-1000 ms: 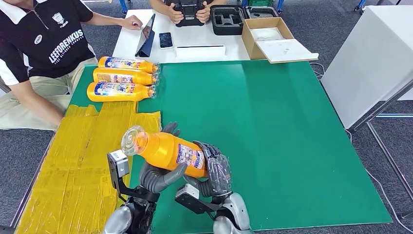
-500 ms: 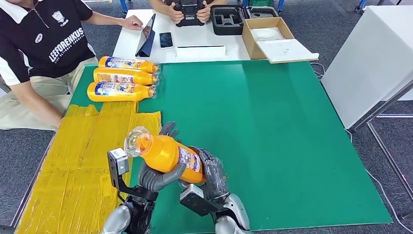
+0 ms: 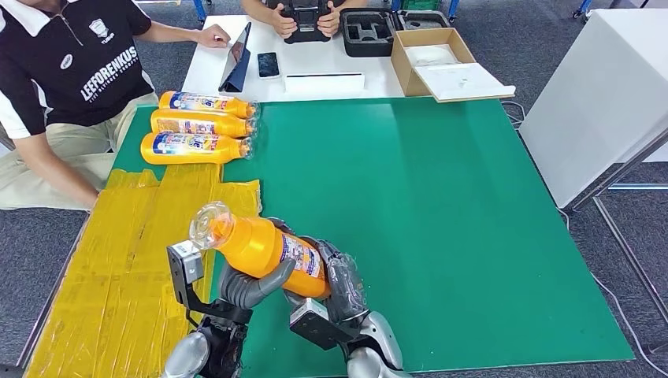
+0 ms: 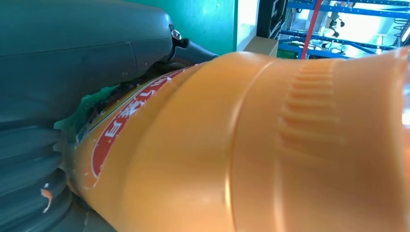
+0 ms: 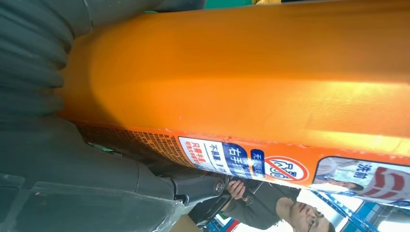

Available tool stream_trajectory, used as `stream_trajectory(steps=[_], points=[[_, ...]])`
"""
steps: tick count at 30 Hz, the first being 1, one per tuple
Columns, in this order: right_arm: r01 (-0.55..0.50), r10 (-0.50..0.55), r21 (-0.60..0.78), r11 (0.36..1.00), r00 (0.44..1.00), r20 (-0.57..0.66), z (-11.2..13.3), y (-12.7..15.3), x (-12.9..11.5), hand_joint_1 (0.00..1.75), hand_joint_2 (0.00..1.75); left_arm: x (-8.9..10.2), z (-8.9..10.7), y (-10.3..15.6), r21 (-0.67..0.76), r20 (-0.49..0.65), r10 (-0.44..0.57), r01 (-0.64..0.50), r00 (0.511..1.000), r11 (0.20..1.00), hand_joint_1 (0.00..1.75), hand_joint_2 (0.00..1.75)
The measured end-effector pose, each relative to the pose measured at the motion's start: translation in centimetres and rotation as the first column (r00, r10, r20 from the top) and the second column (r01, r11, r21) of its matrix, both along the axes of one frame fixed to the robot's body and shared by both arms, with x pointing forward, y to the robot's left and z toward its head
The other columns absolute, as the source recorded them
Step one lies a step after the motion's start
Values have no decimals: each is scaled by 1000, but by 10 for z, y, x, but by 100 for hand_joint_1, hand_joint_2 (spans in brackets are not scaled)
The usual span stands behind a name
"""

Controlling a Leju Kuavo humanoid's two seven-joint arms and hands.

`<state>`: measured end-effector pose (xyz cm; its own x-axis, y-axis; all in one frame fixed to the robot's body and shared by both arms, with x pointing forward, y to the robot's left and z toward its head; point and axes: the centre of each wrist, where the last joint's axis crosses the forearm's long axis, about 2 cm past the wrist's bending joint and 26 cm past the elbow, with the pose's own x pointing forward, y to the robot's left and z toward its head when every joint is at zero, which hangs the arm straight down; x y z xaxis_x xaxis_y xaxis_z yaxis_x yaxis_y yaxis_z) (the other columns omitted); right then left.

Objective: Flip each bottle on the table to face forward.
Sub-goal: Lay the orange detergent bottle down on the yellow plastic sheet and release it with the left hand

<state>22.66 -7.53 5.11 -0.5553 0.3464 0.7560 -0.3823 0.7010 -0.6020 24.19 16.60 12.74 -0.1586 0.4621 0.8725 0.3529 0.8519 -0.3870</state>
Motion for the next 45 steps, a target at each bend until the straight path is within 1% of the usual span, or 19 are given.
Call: stream_trajectory(steps=[10,11,14,15,20,23,26,28,30,33,36,38,39,41,43,44,45], points=[[-2,2,5,1000,1000,2,0,0,1,175,175,0,0,0,-6,3,12,-12,1000,1000,175,175],[-3,3,6,1000,1000,3,0,0,1,166,175,0,0,0,-7,3,16,-16,1000,1000,175,175],[-6,6,15,1000,1000,5,0,0,0,37,175,-1,-1,1,-9,2,29,-29,1000,1000,175,175],[-9,9,22,1000,1000,8,0,0,0,1,175,-1,-1,2,-11,2,36,-36,999,999,175,175],[-27,26,55,998,999,23,2,-1,-7,0,175,0,2,7,-24,7,78,-78,997,997,175,175],[-29,27,86,996,999,28,6,-4,-13,0,175,0,3,12,-36,5,120,-120,993,992,175,175],[-19,20,140,990,1000,-2,14,-13,-23,0,175,-3,2,22,-45,4,174,-174,985,984,175,175],[7,0,192,981,999,-39,19,-22,-33,0,175,-8,-1,30,-29,13,223,-222,975,975,175,175],[55,-34,260,964,996,-85,25,-34,-43,0,175,-13,-4,38,27,47,289,-290,956,957,175,175],[146,-87,384,912,982,-167,31,-60,-54,0,175,-18,-6,49,147,134,388,-406,912,902,175,175],[207,-136,452,868,973,-184,36,-85,-60,0,175,-19,-6,57,230,201,454,-492,868,840,175,175],[248,-185,482,840,967,-176,38,-97,-66,0,175,-20,-6,61,293,274,495,-562,824,774,175,175],[274,-218,492,826,961,-169,40,-104,-70,0,175,-21,-5,63,332,328,515,-607,792,722,175,175],[324,-288,503,801,946,-151,44,-116,-77,0,175,-24,-2,67,410,475,542,-720,693,560,175,175],[356,-336,510,783,932,-134,49,-125,-82,0,175,-27,1,70,437,611,529,-808,589,395,175,175],[362,-348,513,778,929,-128,51,-127,-85,0,175,-27,2,71,435,647,520,-830,558,350,175,175],[366,-356,516,775,926,-123,53,-129,-86,0,175,-28,3,72,432,663,516,-840,542,328,175,175]])
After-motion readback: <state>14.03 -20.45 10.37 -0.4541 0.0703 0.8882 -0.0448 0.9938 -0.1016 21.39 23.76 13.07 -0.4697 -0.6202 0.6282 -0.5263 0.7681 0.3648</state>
